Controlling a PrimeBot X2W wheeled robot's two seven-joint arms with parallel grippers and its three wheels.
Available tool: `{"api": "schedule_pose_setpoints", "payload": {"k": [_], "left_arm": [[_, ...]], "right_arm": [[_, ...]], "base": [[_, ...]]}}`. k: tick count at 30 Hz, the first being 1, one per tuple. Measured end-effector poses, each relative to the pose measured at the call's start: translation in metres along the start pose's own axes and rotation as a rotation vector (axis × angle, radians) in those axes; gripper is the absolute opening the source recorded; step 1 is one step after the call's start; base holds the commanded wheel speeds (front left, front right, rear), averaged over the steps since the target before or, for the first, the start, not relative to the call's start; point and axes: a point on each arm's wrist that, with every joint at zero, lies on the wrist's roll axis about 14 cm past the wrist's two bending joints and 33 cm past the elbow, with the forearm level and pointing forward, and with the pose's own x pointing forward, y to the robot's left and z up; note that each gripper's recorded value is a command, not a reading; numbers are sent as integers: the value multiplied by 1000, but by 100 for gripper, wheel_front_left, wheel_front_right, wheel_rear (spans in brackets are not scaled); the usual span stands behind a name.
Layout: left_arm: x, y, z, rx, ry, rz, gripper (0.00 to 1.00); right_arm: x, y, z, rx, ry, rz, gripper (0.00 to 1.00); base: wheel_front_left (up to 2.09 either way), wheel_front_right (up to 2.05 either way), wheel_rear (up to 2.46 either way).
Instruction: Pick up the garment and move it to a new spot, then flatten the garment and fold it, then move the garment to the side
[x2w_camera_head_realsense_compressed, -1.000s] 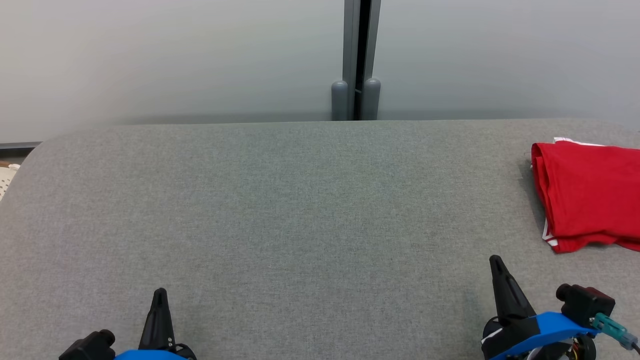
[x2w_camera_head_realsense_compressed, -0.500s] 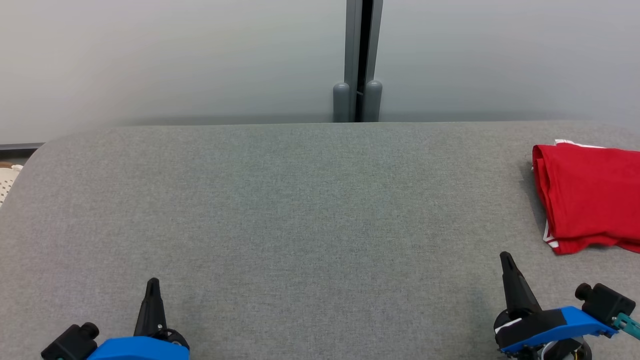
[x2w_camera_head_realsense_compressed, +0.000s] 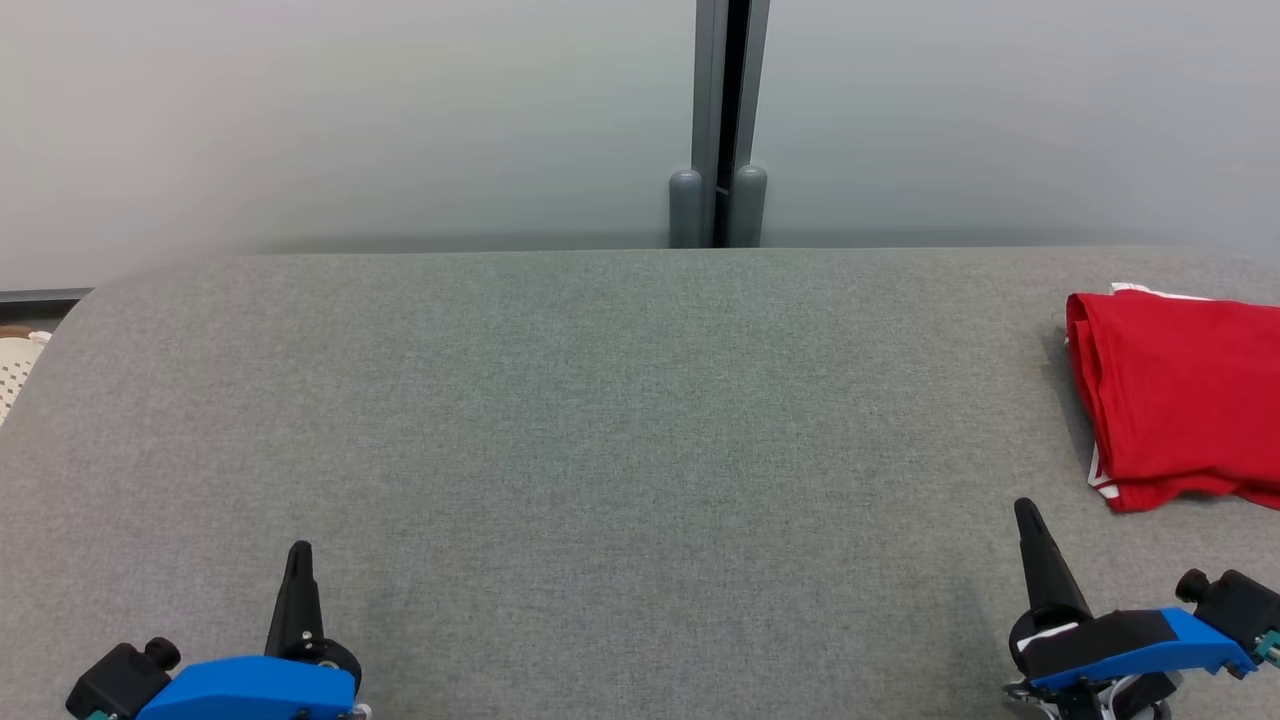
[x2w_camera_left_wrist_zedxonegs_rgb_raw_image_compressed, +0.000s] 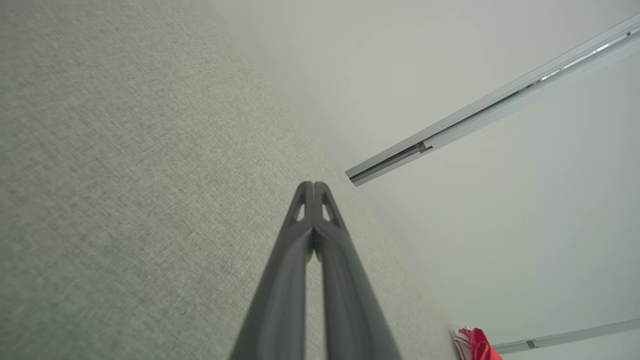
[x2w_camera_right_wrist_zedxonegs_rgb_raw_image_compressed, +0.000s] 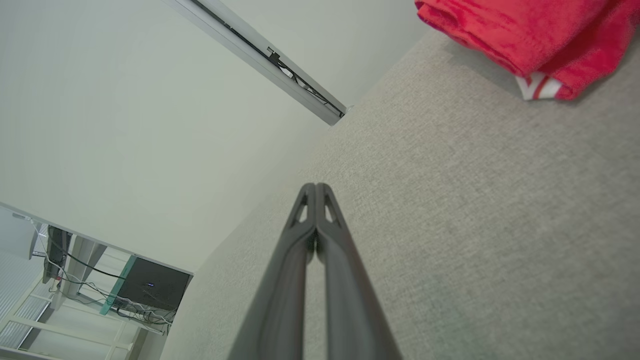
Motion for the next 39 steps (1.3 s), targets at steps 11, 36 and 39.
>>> {"api": "schedule_pose_setpoints", "payload": {"k": [11,36,39], "left_arm": [[4,-5,9,-118,-14,-13,0],[8,-17,24,-345,-27,-59,0],[10,-20,26,-368,-30,-70,0]], "right_arm": [[1,2,4,130,-3,3,0],[4,10,15,379,-12,36,0],[4,11,17,405,-14,40,0]], "base": [[0,0,0],[0,0,0],[0,0,0]]}}
